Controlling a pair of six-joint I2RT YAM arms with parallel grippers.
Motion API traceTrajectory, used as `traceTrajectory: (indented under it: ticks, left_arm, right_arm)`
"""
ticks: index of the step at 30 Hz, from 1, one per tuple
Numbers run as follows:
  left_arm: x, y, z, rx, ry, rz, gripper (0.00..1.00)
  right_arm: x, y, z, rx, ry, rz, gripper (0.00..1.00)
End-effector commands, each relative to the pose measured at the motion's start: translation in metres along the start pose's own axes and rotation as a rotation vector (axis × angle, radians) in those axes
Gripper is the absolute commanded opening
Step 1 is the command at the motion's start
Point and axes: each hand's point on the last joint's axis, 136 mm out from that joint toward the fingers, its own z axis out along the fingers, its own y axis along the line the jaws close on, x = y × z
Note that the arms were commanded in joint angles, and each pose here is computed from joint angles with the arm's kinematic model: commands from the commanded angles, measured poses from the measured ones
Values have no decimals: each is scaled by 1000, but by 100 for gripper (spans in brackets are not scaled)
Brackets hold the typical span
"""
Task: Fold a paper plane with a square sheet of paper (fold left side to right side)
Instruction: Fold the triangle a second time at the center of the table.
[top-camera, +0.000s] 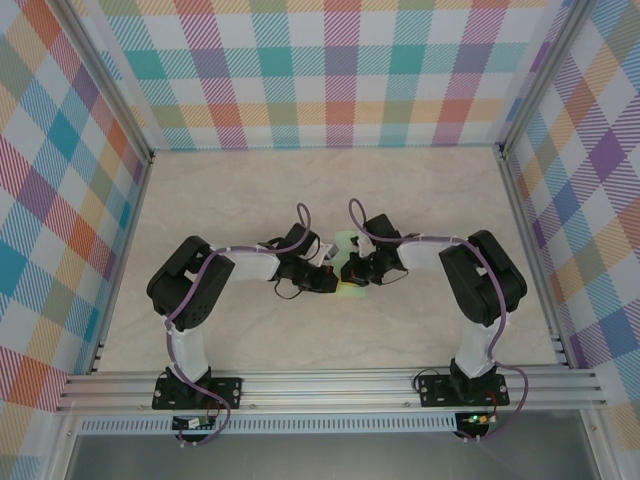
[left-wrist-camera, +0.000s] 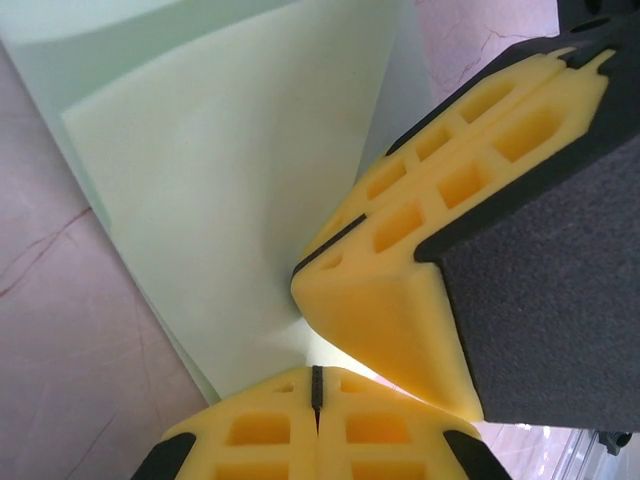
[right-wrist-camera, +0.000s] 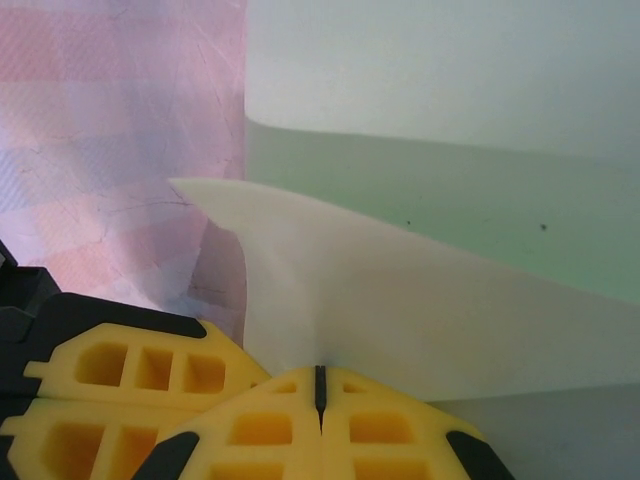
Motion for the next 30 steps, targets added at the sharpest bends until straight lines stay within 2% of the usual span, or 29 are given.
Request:
traceTrajectory:
  ticks: [1,13,26,30]
  left_arm:
    - [31,34,4,-114,82,-68,0]
    - [32,34,4,-114,84,-67,0]
    - [31,33,3,-111,81,-64,0]
    - [29,31,3,-103,76,-64,0]
  right_arm:
    - [-5,-11,0,68,-8,-15,1]
    - [-23,-36,-16,162,-41,23,2]
    - [-48,-73,-38,187,-96,91,2]
    - [-57,-71,-56,192,-158,77,2]
